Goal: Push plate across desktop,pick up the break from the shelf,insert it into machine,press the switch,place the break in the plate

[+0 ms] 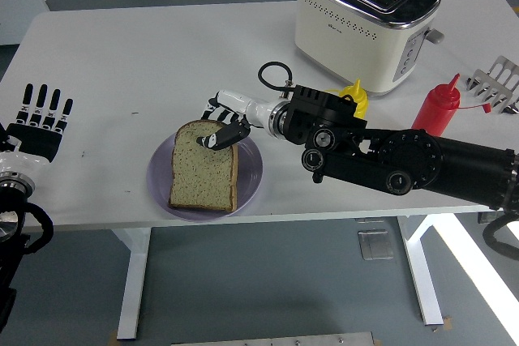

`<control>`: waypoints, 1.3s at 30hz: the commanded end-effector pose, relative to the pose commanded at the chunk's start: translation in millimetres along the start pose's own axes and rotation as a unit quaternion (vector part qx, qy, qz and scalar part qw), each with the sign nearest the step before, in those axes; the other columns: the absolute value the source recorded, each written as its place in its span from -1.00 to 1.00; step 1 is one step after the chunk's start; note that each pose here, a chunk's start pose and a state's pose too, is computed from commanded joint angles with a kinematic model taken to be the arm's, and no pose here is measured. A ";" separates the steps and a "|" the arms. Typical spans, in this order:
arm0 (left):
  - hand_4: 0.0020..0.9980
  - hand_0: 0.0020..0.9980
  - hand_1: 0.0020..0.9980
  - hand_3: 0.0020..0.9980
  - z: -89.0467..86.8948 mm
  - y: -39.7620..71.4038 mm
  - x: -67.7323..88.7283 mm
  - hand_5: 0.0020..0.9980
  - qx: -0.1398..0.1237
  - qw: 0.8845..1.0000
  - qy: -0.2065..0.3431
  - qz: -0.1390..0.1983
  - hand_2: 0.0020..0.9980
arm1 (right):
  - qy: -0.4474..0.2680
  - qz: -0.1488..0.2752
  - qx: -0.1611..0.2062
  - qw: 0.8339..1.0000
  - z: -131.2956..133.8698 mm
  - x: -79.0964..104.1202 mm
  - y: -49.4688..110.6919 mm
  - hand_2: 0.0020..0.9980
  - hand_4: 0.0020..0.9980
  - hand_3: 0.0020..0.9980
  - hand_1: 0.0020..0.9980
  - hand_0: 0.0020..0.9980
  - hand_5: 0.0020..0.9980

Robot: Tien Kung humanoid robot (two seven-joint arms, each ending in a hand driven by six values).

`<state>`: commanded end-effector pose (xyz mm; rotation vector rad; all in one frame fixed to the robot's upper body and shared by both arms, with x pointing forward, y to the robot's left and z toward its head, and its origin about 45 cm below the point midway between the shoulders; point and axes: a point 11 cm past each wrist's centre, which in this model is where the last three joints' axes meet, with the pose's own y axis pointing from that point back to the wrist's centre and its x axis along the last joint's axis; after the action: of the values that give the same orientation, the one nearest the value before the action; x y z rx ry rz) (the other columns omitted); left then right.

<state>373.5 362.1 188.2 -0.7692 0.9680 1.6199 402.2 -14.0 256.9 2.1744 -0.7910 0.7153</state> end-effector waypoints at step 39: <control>0.62 0.70 0.60 0.71 4.4 2.4 -11.3 0.91 -0.008 1.000 0.010 -0.018 0.63 | -0.065 0.152 0.127 0.978 -47.3 66.7 30.6 0.57 0.50 0.48 0.55 0.51 -0.31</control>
<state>373.9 360.6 200.4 -0.8110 0.9510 1.5947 412.8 -16.6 343.5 2.3733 -1.1725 0.8725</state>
